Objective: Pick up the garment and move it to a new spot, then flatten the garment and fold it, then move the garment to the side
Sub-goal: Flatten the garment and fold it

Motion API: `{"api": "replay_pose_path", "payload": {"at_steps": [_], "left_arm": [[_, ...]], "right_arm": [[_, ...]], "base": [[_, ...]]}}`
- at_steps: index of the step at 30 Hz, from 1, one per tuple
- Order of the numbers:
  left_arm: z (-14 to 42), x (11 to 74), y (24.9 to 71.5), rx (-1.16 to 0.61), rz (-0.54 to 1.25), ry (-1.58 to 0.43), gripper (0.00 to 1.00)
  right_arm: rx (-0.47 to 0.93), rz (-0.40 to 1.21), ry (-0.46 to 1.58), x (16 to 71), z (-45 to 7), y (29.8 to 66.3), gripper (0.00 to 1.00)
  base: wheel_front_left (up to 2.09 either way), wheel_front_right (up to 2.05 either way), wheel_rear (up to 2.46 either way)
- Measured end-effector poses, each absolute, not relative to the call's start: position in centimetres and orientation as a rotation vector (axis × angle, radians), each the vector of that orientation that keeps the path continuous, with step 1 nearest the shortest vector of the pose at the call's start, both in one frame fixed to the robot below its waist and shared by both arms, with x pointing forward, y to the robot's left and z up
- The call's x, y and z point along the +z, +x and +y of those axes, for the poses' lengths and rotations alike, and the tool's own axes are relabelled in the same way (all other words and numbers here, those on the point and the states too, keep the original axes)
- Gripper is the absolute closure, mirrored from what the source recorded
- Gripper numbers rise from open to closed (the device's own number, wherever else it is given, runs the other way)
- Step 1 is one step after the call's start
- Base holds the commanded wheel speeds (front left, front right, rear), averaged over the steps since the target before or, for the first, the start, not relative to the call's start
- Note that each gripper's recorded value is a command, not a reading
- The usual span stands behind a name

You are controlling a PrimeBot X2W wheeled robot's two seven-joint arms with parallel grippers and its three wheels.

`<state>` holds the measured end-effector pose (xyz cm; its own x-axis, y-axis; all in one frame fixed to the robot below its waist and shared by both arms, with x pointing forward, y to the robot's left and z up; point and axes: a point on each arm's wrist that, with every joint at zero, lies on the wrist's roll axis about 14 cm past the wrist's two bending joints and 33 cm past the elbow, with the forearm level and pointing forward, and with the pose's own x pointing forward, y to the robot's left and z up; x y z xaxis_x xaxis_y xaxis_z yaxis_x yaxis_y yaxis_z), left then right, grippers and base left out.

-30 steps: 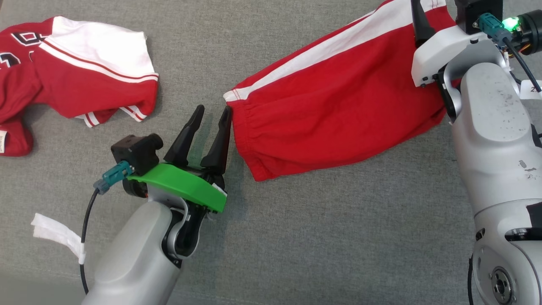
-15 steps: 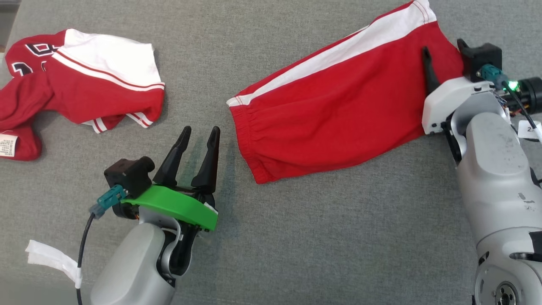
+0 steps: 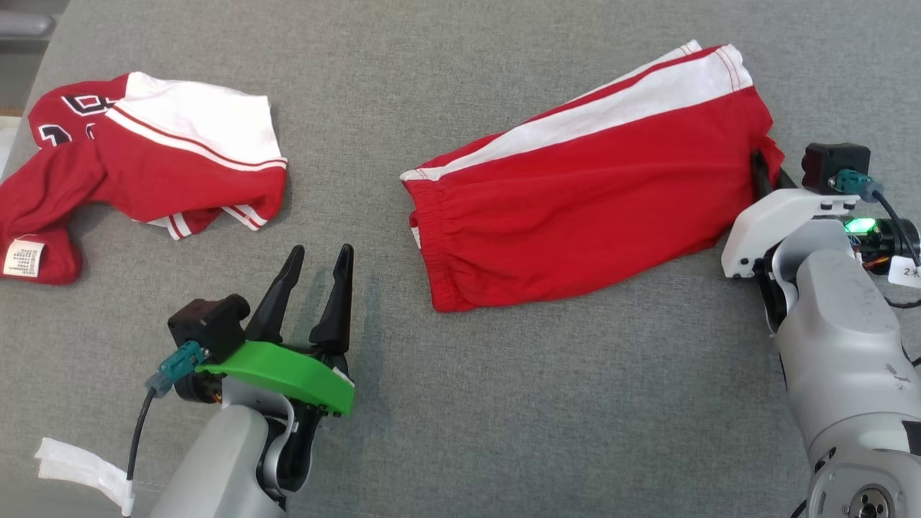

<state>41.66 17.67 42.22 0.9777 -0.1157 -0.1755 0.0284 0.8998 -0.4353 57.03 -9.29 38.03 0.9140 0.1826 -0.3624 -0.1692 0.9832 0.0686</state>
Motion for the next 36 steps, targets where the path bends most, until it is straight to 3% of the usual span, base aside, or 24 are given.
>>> {"api": "replay_pose_path", "payload": {"at_steps": [19, 24, 30, 36], "left_arm": [[16.9, 42.2, 36.1, -0.054, 0.207, -0.421, 0.00], [16.5, 42.4, 35.5, -0.066, 0.203, -0.409, 0.00], [16.4, 42.0, 34.8, -0.056, 0.213, -0.417, 0.00], [16.6, 41.6, 33.8, -0.041, 0.226, -0.421, 0.00]], "right_arm": [[-0.042, 0.284, 0.147, 41.1, -17.9, 48.1, 1.00], [-0.036, 0.158, 0.132, 45.2, -18.5, 48.4, 1.00], [0.176, -0.051, 0.148, 52.9, -11.7, 51.2, 1.00], [0.481, -0.075, 0.181, 54.8, -1.3, 49.6, 1.00]], "base": [[0.00, 0.00, 0.00], [0.00, 0.00, 0.00], [0.00, 0.00, 0.00], [0.00, 0.00, 0.00]]}}
